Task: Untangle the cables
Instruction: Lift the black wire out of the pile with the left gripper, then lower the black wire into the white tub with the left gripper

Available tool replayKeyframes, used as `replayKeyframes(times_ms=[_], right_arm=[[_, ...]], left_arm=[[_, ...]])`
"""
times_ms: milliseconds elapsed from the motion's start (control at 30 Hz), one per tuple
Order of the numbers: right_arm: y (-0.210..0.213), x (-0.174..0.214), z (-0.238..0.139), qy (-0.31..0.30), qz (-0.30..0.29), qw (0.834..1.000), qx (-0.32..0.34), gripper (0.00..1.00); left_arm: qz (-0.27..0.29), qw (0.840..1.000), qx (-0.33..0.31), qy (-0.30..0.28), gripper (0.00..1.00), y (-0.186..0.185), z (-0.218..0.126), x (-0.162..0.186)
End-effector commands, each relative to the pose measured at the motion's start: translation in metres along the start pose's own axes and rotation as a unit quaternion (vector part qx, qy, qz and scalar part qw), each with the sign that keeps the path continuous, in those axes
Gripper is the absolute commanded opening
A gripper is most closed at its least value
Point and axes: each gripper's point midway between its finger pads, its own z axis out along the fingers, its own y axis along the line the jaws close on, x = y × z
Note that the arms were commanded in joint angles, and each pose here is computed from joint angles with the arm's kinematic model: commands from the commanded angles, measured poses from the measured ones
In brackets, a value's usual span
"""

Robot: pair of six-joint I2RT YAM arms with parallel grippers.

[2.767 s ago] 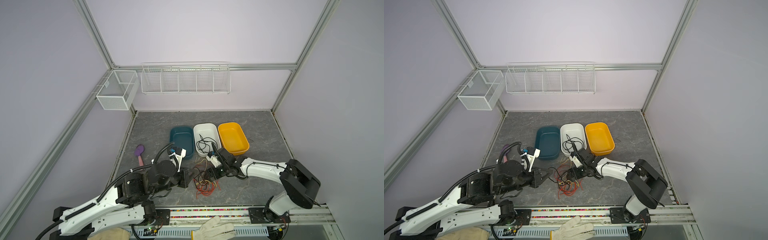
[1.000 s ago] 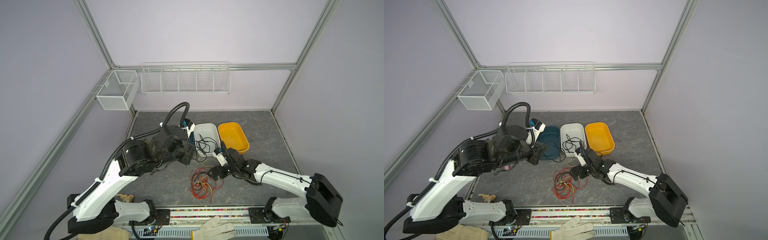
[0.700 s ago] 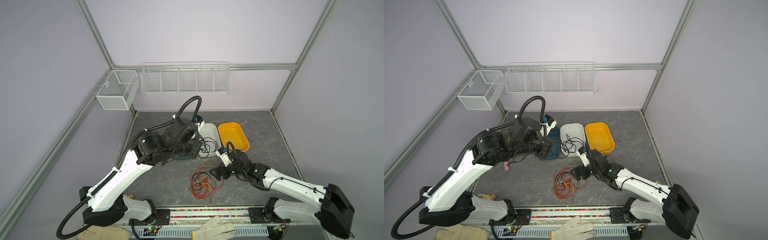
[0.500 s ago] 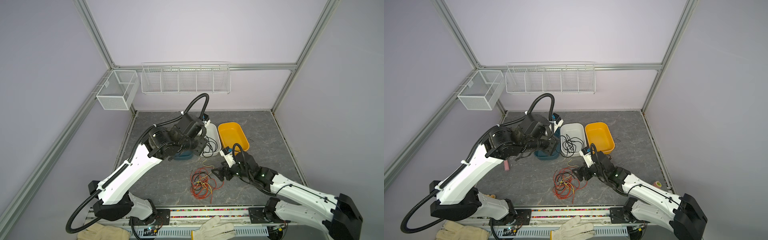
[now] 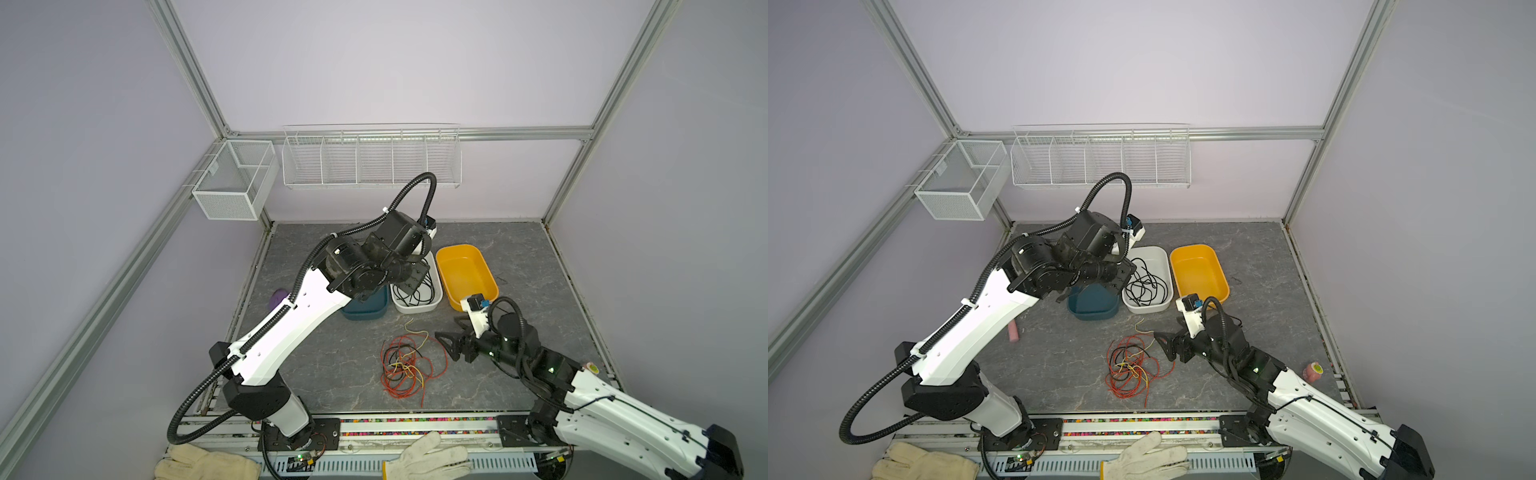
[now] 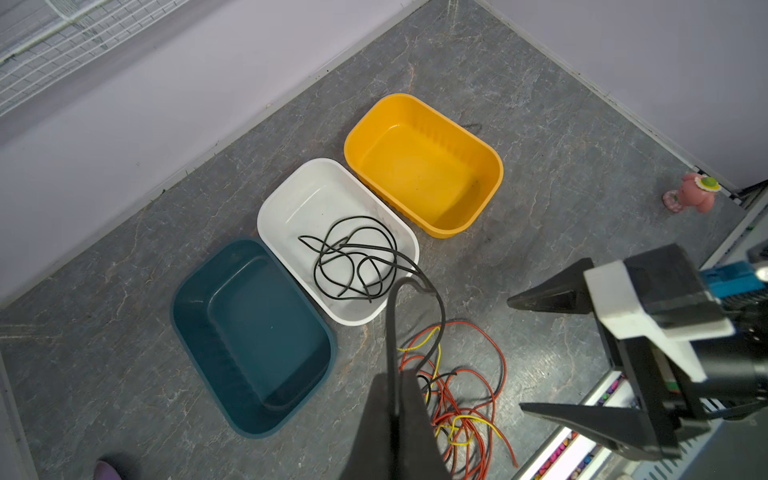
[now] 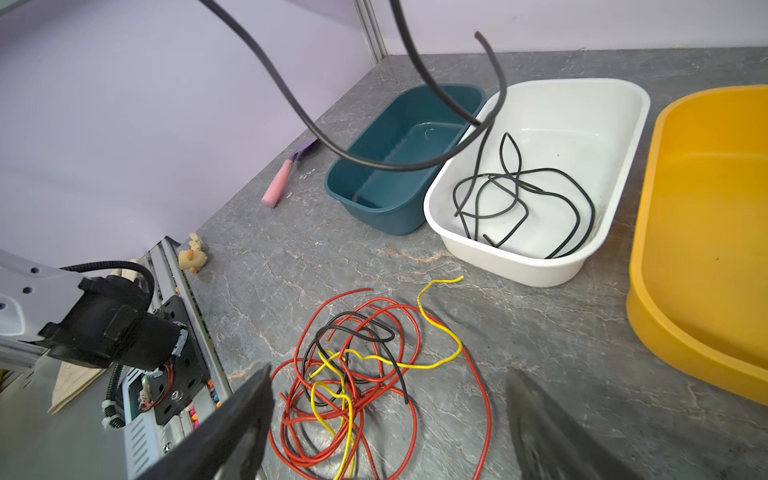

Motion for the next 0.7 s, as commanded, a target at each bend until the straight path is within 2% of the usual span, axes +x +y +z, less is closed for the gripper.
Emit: replayKeyframes(times_ms=[0,167,667], right_arm=[[0.0,-0.004,-0.004,-0.026,-0.005,1.0,-0.001,0.88],[0.001,-0.008,-0.011,-0.048,-0.007,0.999,-0.007,0.88],[0.007,-0.004,-0.005,-0.032,-0.009,0.999,-0.024,0.88]], left_arm=[[0.014,0.999,-0.034,-0.012,0.0,0.013,0.001,-0.007],[0.013,0.999,-0.045,-0.017,0.0,0.024,0.016,-0.012],[0.008,0.998,-0.064,-0.002,0.0,0.043,0.071,-0.007]])
